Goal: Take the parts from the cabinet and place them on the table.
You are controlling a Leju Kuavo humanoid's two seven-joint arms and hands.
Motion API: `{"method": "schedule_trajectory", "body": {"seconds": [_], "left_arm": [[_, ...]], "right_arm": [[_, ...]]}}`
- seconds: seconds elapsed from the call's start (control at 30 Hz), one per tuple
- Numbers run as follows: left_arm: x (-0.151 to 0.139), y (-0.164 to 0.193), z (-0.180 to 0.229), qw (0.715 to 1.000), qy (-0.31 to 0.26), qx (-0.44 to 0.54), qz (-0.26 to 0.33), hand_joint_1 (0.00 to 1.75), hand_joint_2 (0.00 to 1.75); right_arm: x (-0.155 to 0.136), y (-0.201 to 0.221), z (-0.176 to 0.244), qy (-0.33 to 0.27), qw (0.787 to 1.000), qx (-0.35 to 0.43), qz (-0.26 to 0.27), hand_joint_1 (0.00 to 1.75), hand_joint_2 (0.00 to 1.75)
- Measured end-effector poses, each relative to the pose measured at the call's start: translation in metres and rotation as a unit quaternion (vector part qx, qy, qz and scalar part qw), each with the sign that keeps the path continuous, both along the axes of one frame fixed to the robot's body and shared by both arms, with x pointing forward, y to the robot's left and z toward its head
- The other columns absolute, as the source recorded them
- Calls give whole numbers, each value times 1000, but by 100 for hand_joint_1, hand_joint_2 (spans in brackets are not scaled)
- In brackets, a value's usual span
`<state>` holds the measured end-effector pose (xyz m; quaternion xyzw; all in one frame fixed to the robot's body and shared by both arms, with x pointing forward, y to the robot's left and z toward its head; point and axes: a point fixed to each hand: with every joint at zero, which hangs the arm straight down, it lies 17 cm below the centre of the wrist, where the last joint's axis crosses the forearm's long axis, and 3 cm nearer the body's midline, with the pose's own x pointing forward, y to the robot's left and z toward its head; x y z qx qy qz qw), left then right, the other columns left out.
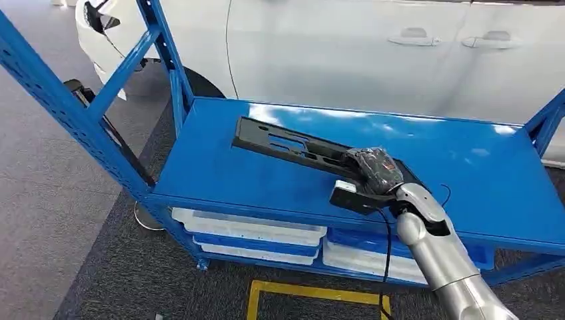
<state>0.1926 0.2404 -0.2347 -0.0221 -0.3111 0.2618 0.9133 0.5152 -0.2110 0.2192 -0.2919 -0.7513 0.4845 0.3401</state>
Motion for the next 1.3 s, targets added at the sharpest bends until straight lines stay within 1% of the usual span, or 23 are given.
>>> {"method": "schedule_trajectory", "body": {"seconds": [0.2,0.33,0.47,0.57,0.73,0.93,1.03,1.2,1.3], "left_arm": [[0,-1,0,1000,1,0,-2,0,175],[6,1,1,1000,-3,3,-3,0,175],[4,1,1,1000,0,5,-4,0,175],[5,1,1,1000,2,6,-3,0,175],[1,2,-1,1000,8,6,1,0,175],[-1,4,-2,1000,12,10,6,0,175],[0,4,-2,1000,12,10,8,0,175],[-4,5,-3,1000,16,9,11,0,175],[-4,6,-4,1000,16,10,11,0,175]], "right_arm": [[-10,22,20,1,997,62,50,175,175],[-20,38,46,-7,989,116,87,175,175],[-27,49,65,-6,981,158,113,175,175],[-29,50,82,-6,972,193,132,175,175],[-34,55,94,11,955,248,164,175,175],[-32,62,122,10,936,292,194,175,175],[-35,68,135,21,922,317,223,175,175],[-41,78,137,50,899,348,262,175,175],[-42,82,141,53,893,354,272,175,175]]}}
